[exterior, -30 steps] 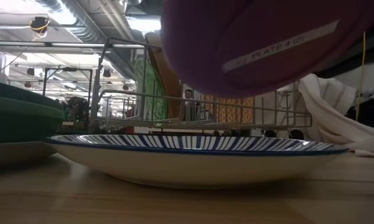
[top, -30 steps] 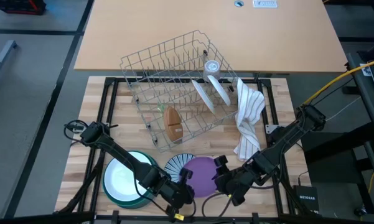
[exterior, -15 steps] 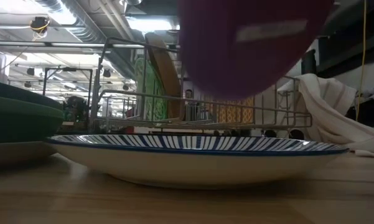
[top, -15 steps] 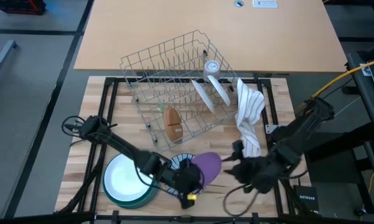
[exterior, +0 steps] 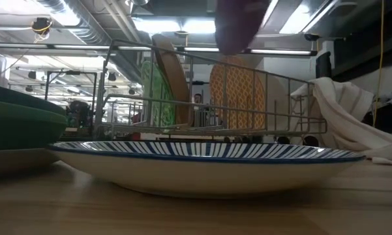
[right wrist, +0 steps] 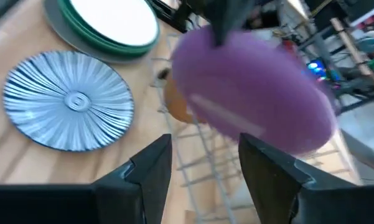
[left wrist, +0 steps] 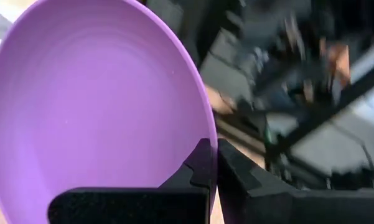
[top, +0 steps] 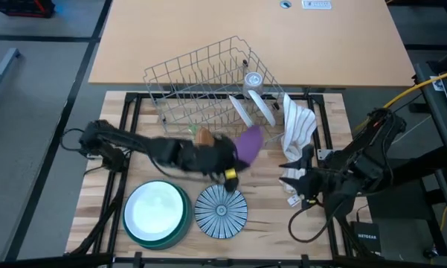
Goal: Sort dishes
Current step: Put the violet plate into the dish rack
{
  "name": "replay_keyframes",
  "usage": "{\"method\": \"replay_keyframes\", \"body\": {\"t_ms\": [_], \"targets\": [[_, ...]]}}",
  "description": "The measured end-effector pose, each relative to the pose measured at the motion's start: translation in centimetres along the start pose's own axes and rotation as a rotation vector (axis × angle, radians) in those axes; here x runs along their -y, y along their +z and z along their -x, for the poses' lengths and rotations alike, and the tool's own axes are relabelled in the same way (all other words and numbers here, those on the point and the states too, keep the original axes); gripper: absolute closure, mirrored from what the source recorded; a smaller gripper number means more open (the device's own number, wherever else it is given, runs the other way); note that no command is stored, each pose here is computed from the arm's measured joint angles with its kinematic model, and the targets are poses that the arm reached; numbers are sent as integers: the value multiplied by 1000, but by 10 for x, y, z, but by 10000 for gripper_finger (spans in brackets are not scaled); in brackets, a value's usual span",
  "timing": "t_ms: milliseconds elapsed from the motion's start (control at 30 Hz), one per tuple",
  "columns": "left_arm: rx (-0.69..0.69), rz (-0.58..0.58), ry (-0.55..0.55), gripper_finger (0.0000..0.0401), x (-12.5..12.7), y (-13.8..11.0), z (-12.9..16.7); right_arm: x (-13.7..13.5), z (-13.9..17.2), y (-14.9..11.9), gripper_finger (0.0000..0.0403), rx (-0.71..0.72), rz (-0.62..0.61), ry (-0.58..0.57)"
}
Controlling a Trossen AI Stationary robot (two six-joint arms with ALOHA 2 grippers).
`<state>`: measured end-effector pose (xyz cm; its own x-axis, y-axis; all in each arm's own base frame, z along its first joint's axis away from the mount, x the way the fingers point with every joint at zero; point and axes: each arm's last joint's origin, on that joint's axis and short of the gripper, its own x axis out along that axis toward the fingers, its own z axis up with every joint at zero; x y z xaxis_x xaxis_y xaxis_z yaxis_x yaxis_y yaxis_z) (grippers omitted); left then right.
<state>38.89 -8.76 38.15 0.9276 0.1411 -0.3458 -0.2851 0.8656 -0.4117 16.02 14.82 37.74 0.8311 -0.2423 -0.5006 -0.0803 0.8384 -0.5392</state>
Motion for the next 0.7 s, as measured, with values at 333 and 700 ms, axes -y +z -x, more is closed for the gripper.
{"method": "replay_keyframes", "body": {"t_ms": [333, 700], "targets": [[365, 86, 201, 401, -24, 43, 60, 10, 5, -12, 212, -53, 84, -74], [641, 341, 63, 401, -54, -31, 42, 8, 5, -14, 212, -80, -46, 21]]}}
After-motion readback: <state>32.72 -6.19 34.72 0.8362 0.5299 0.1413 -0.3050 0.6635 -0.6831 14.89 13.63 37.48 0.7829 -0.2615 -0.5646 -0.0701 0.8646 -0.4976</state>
